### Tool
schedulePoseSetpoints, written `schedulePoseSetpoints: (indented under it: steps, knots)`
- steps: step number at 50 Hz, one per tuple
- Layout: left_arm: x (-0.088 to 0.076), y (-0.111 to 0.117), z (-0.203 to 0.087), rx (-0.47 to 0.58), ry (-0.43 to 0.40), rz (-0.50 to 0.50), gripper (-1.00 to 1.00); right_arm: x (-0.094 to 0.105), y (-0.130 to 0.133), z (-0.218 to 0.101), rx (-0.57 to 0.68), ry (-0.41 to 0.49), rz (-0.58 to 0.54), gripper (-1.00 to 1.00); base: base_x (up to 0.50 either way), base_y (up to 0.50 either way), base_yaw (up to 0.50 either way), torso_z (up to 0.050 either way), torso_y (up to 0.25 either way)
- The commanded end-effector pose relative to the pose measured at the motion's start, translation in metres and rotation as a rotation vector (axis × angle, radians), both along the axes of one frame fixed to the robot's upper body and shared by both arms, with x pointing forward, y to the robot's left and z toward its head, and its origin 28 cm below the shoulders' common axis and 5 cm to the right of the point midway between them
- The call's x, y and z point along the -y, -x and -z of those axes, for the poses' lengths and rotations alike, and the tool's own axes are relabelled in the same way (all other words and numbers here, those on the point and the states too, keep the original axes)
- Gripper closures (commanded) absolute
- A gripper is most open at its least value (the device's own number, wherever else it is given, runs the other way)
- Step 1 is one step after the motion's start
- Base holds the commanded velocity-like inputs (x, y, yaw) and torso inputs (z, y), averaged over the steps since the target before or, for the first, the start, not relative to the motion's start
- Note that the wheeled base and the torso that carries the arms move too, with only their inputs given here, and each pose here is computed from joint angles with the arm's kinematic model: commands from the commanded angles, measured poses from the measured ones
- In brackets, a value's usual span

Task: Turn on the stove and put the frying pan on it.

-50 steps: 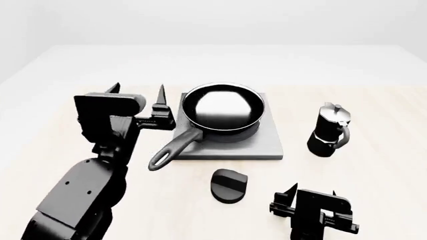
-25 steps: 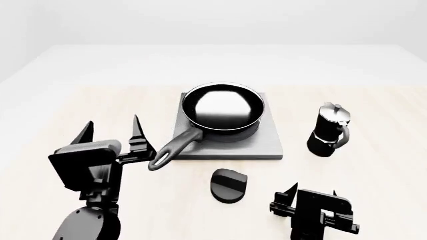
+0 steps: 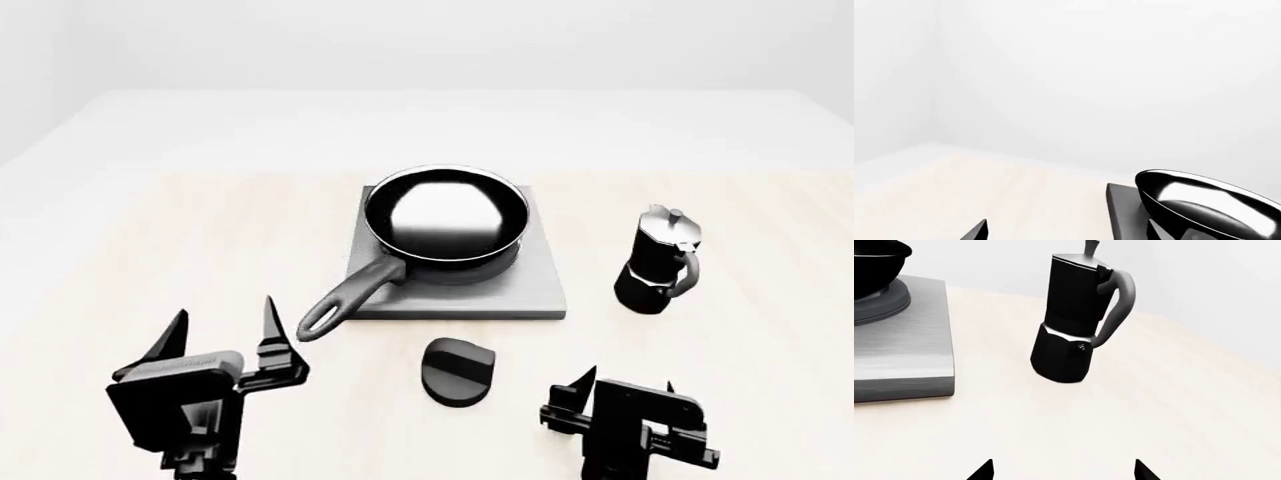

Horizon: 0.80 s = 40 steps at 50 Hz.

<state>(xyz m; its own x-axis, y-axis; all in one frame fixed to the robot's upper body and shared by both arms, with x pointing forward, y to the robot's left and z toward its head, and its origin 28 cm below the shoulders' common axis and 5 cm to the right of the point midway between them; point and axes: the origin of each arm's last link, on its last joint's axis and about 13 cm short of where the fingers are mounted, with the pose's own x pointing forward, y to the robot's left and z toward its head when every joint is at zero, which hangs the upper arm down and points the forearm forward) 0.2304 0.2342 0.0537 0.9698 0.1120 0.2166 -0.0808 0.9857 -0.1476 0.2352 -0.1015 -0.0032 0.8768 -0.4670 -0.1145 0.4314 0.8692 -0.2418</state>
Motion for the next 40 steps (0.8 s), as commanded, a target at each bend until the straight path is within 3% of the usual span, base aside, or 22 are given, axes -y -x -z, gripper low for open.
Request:
schedulePoseSetpoints:
  steps: [1, 16, 26, 40]
  knots:
    - [-0.003, 0.011, 0.014, -0.027, 0.01, -0.001, -1.0, 0.0, 0.0, 0.001, 0.002, 0.003, 0.002, -1.0, 0.0, 0.0, 0.0, 0.0, 0.0]
    - [-0.009, 0.013, 0.027, -0.091, 0.045, -0.027, -1.0, -0.001, 0.01, -0.017, 0.092, 0.044, 0.004, -1.0, 0.0, 0.0, 0.0, 0.0, 0.0]
    - [-0.012, 0.018, 0.014, -0.065, 0.075, -0.033, -1.0, -0.002, 0.02, -0.045, 0.166, 0.111, 0.001, -1.0, 0.0, 0.0, 0.0, 0.0, 0.0]
    - [-0.017, 0.023, -0.009, -0.017, 0.082, -0.046, -1.0, 0.004, 0.03, -0.07, 0.21, 0.14, 0.019, -1.0, 0.0, 0.0, 0.0, 0.0, 0.0]
